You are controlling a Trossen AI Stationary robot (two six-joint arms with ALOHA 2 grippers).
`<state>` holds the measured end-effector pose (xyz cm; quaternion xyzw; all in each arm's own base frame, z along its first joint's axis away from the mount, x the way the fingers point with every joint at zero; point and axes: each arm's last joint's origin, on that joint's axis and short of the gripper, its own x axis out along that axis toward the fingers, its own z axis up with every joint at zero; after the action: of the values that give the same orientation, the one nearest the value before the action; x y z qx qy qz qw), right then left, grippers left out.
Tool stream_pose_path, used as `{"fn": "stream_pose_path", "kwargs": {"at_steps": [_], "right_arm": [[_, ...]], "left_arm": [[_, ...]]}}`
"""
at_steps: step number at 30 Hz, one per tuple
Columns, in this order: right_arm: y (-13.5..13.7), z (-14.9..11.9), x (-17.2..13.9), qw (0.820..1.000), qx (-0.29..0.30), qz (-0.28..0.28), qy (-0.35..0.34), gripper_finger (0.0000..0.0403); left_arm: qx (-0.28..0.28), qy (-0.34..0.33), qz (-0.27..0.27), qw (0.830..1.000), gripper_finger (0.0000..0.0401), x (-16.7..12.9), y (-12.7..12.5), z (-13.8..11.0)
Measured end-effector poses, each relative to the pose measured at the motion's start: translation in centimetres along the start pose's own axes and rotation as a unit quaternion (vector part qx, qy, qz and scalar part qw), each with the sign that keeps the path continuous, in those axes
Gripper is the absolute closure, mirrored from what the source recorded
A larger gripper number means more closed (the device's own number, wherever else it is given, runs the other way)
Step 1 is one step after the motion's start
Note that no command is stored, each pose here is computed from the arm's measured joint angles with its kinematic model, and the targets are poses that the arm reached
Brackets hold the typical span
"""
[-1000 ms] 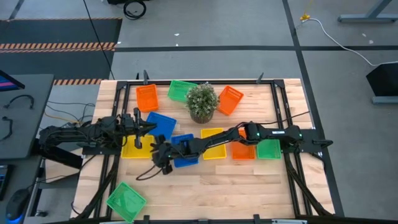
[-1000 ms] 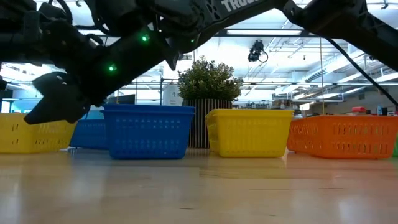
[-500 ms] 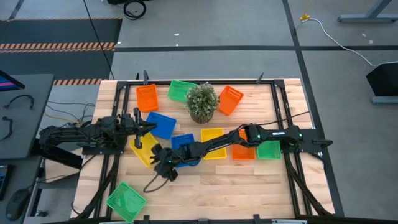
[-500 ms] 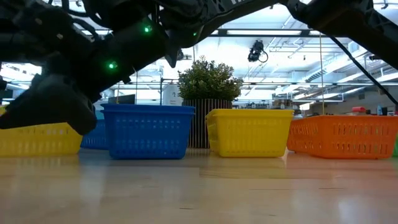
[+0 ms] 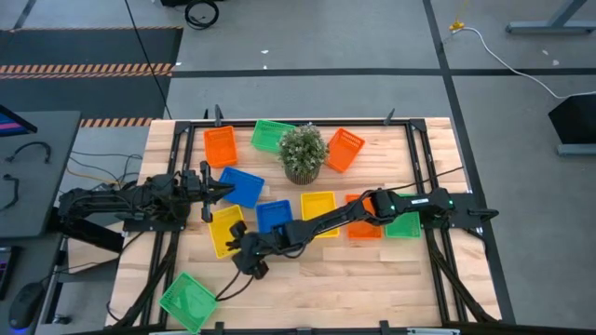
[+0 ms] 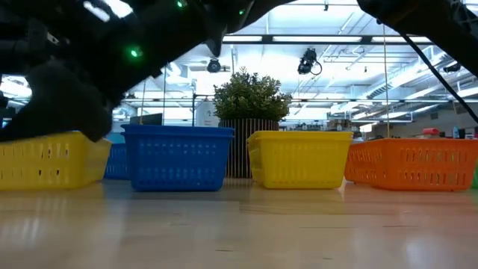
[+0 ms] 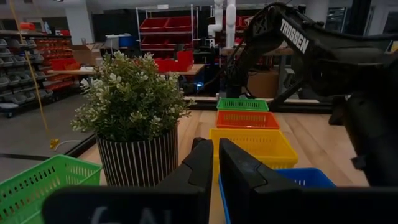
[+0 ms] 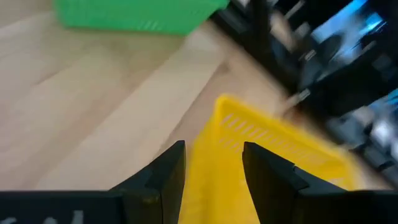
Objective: Stack baskets by color
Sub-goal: Stack the left yellow bin on top of the right yellow bin
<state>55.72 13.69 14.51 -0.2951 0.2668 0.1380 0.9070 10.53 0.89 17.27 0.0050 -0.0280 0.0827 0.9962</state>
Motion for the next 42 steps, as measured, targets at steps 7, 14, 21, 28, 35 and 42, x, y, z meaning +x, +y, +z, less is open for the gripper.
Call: {"fn": "stream_pose_path", "kwargs": {"at_steps": [7, 14, 21, 28, 35, 42], "right_arm": [[0.5, -0.8, 0.0, 0.998, 0.034, 0.033, 0.036, 0.0256], [0.8, 0.3, -0.1, 0.999, 0.041, 0.018, -0.003, 0.0375], [3.1, 4.5, -3.1, 0.998, 0.027, 0.037, -0.043, 0.0392], [6.1, 7.0, -8.0, 0.999, -0.009, 0.023, 0.030, 0.0392], [8.1, 7.5, -15.8, 0.994, 0.006, -0.075, 0.085, 0.0392], [9.3, 0.4, -23.9, 0.969, 0.090, -0.175, 0.147, 0.0392]], "left_arm": [[0.000, 0.000, 0.000, 1.000, 0.0361, 0.0, 0.0, 0.0], [0.000, -0.001, 0.000, 1.000, 0.0369, 0.0, 0.0, 0.0], [0.000, -0.001, 0.000, 1.000, 0.0362, 0.0, 0.0, 0.0], [0.000, -0.001, 0.000, 1.000, 0.0365, 0.0, 0.0, 0.0], [0.000, -0.001, 0.000, 1.000, 0.0366, 0.0, 0.0, 0.0], [0.000, -0.001, 0.000, 1.000, 0.0361, 0.0, 0.0, 0.0]]}}
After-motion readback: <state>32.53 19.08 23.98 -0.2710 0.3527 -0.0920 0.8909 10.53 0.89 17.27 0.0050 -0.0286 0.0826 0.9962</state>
